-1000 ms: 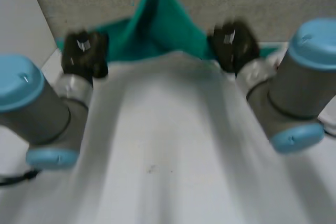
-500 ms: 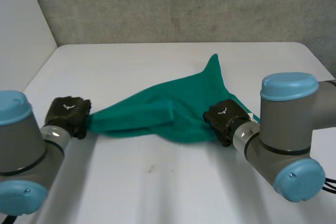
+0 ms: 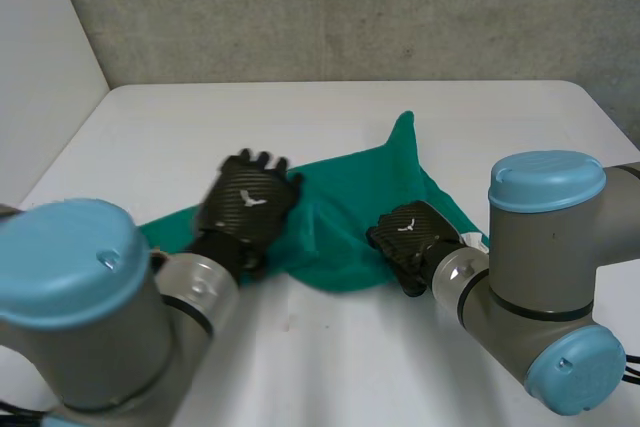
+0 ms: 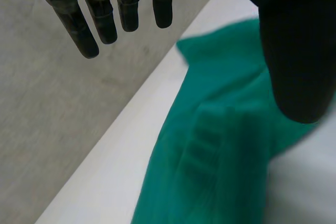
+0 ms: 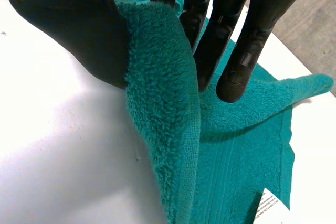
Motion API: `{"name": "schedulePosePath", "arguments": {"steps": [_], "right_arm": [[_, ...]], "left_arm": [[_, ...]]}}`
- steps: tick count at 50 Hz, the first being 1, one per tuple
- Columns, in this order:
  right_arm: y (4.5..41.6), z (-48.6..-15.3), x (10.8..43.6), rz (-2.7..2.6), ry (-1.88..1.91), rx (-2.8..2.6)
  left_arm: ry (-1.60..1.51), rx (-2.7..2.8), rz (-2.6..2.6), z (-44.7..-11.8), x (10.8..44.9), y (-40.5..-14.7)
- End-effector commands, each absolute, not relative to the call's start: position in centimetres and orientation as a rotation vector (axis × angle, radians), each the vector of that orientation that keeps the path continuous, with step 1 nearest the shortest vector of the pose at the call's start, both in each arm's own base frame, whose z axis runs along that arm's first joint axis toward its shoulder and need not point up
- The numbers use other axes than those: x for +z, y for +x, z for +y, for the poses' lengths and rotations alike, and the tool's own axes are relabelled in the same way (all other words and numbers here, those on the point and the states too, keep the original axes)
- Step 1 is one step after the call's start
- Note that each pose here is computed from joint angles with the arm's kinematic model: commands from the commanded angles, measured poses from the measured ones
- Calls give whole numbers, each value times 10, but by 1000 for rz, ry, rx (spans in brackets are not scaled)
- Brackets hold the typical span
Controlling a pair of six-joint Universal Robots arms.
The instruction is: Fold the towel.
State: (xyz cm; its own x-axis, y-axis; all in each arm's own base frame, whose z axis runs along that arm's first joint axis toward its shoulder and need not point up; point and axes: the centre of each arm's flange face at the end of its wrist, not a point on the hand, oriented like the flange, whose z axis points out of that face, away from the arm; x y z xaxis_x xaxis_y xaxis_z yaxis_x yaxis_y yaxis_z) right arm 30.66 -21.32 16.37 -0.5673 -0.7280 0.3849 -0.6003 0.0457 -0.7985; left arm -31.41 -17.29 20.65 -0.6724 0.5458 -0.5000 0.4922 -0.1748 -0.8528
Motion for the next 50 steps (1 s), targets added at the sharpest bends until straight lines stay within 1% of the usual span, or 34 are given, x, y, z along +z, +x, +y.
{"name": "schedulePosePath", "arguments": {"steps": [1, 5, 12, 22, 26, 27, 30, 31, 34, 36, 37, 38, 40, 42, 46, 48, 50], "right_arm": [[306, -213, 163, 2184, -1394, -1555], [305, -213, 162, 2189, -1395, -1552], [303, -213, 160, 2204, -1391, -1543], [301, -216, 159, 2206, -1380, -1563], [301, -218, 161, 2214, -1372, -1581], [300, -219, 164, 2219, -1366, -1596], [300, -221, 171, 2218, -1353, -1637], [300, -221, 173, 2217, -1353, -1642], [299, -223, 177, 2212, -1362, -1663], [299, -222, 183, 2208, -1373, -1664], [299, -222, 183, 2208, -1373, -1664], [294, -220, 192, 2227, -1401, -1647], [290, -218, 195, 2246, -1434, -1618], [285, -213, 198, 2265, -1510, -1566], [281, -206, 201, 2279, -1616, -1491], [281, -205, 202, 2274, -1623, -1491], [281, -205, 203, 2273, -1623, -1493]], "left_arm": [[-1037, 2002, -2134, -177, 188, -343], [-1045, 1979, -2230, -185, 167, -348], [-1073, 1956, -2273, -195, 145, -356], [-1092, 1928, -2299, -204, 130, -357], [-1078, 1941, -2313, -206, 133, -354], [-1059, 1959, -2304, -207, 141, -353], [-989, 2025, -2268, -211, 168, -346], [-941, 2068, -2234, -211, 188, -341], [-887, 2121, -2197, -210, 212, -331], [-834, 2163, -2202, -216, 227, -315], [-833, 2163, -2202, -216, 227, -315], [-841, 2159, -2247, -221, 230, -294], [-871, 2143, -2260, -221, 228, -289], [-1043, 2047, -2317, -217, 214, -275], [-1140, 1950, -2401, -220, 195, -257], [-1131, 1929, -2420, -223, 190, -252], [-1121, 1911, -2410, -224, 188, -253]]}}
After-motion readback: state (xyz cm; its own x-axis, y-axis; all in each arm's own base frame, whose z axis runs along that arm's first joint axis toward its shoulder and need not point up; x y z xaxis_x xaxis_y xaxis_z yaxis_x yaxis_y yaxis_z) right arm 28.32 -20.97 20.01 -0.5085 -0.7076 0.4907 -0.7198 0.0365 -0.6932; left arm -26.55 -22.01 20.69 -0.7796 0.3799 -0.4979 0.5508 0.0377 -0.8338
